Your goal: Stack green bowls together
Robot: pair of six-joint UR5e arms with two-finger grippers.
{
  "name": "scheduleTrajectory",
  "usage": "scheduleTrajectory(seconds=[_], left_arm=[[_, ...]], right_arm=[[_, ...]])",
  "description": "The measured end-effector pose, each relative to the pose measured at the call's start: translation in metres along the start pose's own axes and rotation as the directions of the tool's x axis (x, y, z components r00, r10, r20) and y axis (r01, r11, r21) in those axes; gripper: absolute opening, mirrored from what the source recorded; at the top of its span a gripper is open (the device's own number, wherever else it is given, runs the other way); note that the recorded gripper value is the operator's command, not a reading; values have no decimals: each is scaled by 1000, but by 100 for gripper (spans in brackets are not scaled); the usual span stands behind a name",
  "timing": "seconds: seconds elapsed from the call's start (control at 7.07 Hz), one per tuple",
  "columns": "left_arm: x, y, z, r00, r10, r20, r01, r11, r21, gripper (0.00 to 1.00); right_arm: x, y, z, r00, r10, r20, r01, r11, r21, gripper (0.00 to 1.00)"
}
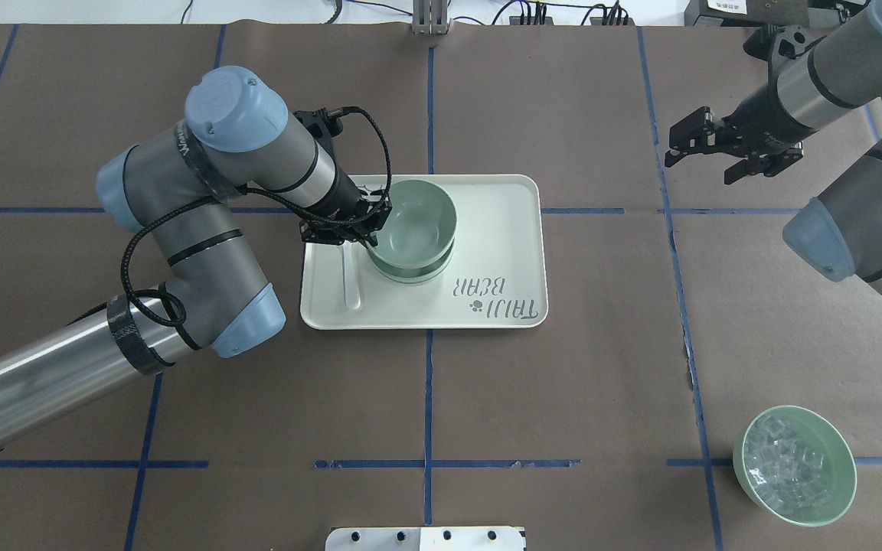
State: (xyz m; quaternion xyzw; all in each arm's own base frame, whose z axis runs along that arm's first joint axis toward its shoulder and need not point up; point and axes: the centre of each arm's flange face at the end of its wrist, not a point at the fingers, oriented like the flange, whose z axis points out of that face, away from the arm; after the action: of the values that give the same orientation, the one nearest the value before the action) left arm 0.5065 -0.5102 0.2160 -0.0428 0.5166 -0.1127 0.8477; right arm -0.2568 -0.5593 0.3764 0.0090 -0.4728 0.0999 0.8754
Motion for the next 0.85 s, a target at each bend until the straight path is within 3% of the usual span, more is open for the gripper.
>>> scheduleTrajectory(seconds=[0.42, 0.57, 0.85], left_arm=[[-3, -3, 5, 1000, -2, 9, 2, 1000, 13, 4], [-3, -3, 6, 1000, -1, 11, 1, 1000, 16, 99], [-2, 2, 11, 1000, 9, 13, -9, 999, 33, 100]], right_arm=[[0, 0, 0, 1000, 1, -1, -1, 1000, 0, 100], [0, 0, 0, 1000, 1, -1, -1, 1000, 0, 100], [0, 1, 0, 1000, 0, 0, 0, 1000, -1, 100]])
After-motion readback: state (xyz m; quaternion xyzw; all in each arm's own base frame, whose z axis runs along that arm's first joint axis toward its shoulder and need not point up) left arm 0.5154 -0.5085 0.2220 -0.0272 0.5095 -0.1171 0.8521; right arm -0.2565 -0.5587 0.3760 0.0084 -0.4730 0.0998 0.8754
